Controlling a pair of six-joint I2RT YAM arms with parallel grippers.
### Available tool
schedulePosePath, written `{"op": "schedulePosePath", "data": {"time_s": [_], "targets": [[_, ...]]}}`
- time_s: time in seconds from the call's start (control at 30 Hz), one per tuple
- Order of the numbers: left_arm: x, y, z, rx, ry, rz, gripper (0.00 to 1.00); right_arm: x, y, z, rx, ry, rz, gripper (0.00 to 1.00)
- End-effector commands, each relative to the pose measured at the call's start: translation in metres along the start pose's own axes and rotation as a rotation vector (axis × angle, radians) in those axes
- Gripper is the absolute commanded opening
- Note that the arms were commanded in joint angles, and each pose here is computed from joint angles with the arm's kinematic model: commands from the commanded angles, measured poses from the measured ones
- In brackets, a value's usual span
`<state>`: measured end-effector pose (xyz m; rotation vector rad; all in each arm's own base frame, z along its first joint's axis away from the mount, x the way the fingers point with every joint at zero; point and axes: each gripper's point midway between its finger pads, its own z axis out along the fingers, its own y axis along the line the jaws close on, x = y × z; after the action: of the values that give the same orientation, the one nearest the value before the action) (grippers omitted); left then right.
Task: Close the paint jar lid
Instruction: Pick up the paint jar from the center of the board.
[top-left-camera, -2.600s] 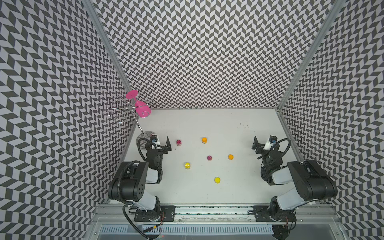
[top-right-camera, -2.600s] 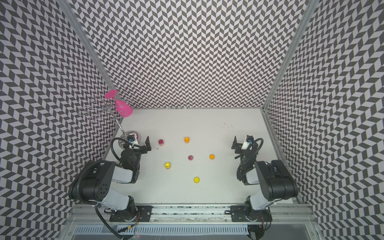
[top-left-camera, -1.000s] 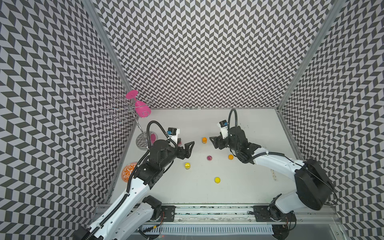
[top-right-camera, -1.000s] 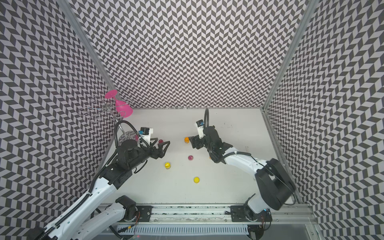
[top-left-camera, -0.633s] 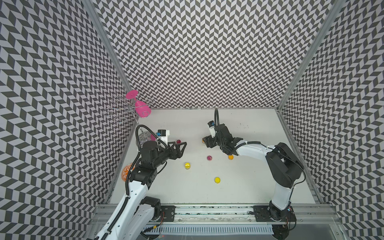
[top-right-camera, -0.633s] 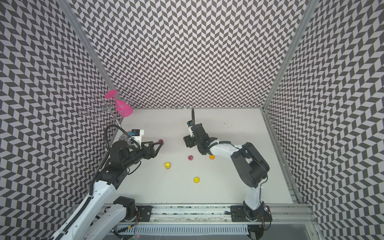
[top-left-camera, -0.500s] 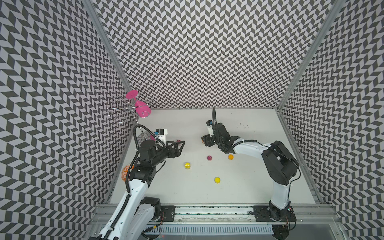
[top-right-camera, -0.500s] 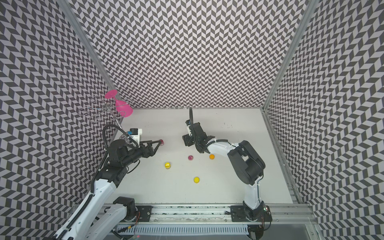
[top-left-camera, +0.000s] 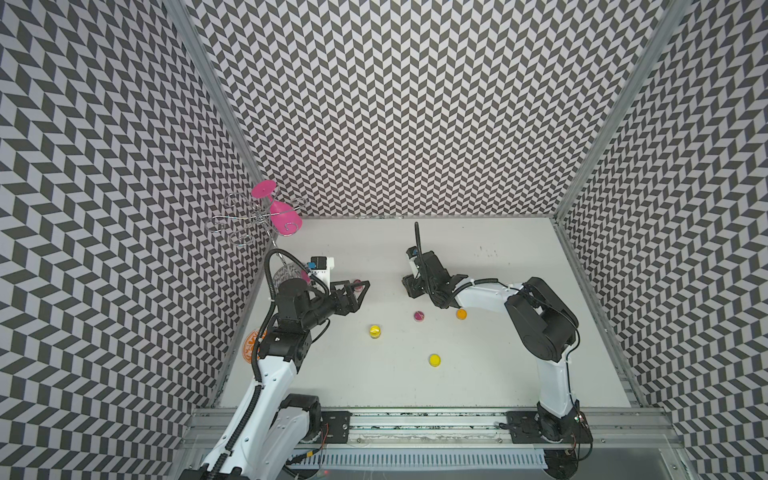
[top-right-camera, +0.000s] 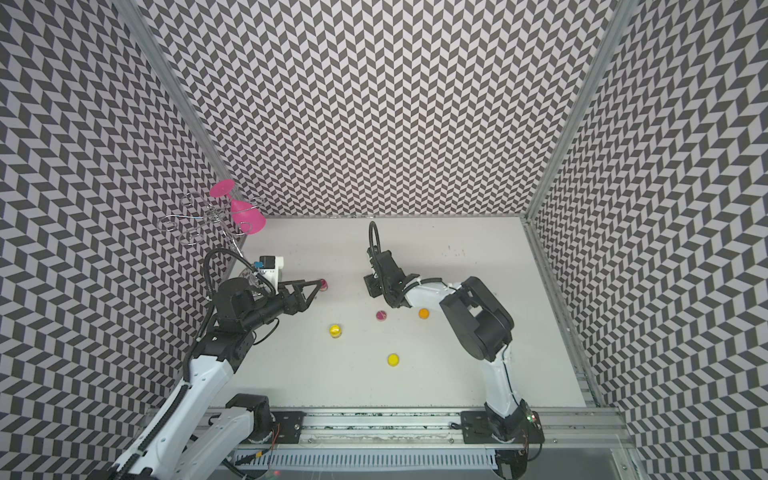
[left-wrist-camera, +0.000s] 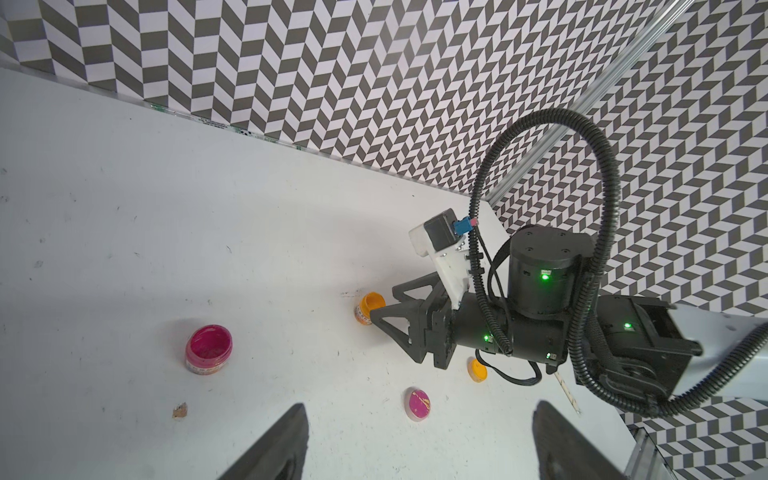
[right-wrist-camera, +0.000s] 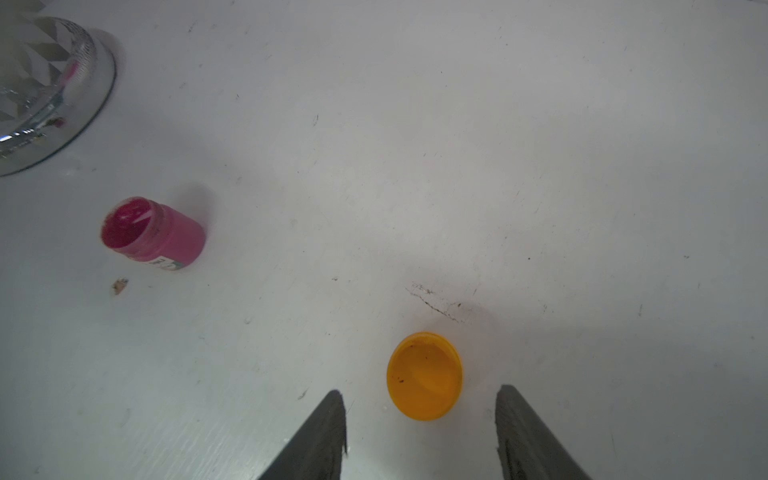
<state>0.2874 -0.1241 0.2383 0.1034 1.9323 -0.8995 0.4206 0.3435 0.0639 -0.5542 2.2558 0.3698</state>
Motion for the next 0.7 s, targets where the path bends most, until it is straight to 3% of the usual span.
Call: {"op": "schedulePosePath", "data": {"time_s": [0.0, 0.67], "targets": [[-0.001, -0.002, -0.001, 0.021, -0.014, 0.004, 0.85, -0.010, 0.001, 0.004, 0.009, -0.028, 0.013, 0.58], [0.001, -0.001, 0.000, 0.024, -0.011, -0.005, 0.84, 0.001, 0.003, 0.021, 0.006, 0.006, 0.009, 0.42]]}}
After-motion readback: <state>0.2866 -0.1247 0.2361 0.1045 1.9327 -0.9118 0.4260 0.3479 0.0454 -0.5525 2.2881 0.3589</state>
